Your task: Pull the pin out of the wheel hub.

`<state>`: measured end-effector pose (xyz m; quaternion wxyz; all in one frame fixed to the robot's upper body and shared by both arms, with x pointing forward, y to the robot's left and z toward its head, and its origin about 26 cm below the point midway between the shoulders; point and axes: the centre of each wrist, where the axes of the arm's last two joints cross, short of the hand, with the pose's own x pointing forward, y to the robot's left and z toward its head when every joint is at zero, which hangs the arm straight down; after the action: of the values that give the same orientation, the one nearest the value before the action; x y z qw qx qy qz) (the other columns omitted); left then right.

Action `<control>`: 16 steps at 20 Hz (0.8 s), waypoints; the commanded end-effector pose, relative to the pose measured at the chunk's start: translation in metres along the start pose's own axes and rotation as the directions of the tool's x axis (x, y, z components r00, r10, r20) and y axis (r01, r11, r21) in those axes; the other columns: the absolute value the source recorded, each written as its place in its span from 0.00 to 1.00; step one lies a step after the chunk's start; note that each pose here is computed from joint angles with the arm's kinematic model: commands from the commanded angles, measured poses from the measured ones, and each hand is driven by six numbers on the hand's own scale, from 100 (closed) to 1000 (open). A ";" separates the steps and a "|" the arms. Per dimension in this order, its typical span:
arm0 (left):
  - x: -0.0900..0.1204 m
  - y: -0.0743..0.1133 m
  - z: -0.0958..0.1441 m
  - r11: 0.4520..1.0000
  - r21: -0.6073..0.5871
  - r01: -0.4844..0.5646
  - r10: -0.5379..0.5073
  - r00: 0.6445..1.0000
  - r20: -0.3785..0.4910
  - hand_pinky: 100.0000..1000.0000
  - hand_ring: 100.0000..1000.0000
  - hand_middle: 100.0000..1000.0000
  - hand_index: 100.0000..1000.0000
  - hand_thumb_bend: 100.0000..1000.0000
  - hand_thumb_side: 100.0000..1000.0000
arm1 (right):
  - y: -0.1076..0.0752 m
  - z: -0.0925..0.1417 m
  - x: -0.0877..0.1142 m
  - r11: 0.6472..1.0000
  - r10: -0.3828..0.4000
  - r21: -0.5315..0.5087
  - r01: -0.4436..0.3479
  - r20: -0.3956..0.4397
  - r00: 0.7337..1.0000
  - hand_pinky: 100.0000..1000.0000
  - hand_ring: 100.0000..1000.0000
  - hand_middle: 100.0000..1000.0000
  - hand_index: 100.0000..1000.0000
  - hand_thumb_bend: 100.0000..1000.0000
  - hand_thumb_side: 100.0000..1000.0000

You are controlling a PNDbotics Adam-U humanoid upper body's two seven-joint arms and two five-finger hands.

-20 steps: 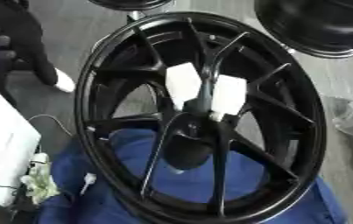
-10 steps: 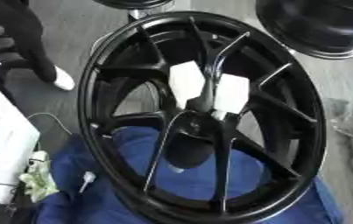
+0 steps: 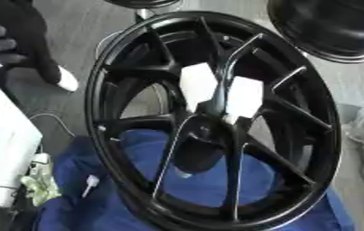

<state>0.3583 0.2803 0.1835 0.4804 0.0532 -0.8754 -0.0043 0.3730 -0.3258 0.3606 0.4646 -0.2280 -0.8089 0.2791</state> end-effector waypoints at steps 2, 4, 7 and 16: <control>0.010 0.005 -0.004 0.999 -0.015 0.030 -0.030 0.999 0.031 0.61 0.66 0.65 0.68 0.01 0.80 | -0.023 0.001 0.028 0.972 0.179 0.144 -0.187 0.067 0.982 0.79 0.72 0.70 0.78 0.00 0.52; 0.009 0.005 -0.004 0.999 -0.018 0.032 -0.032 0.999 0.028 0.61 0.66 0.65 0.68 0.02 0.80 | -0.027 0.000 0.035 0.943 0.234 0.222 -0.249 0.092 0.968 0.80 0.73 0.71 0.79 0.00 0.56; 0.008 0.006 -0.003 0.999 -0.021 0.036 -0.036 0.999 0.024 0.61 0.66 0.65 0.68 0.02 0.81 | -0.029 0.000 0.047 0.877 0.304 0.343 -0.336 0.144 0.942 0.80 0.74 0.71 0.79 0.00 0.59; 0.006 0.005 -0.002 0.998 -0.036 0.042 -0.042 0.999 0.013 0.61 0.66 0.65 0.68 0.01 0.81 | -0.018 0.004 0.075 0.683 0.427 0.531 -0.502 0.267 0.864 0.81 0.75 0.72 0.80 0.00 0.64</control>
<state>0.3579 0.2794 0.1820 0.4863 0.0524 -0.8720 -0.0182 0.3444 -0.2908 0.4034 0.3884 -0.2293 -0.6340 0.6282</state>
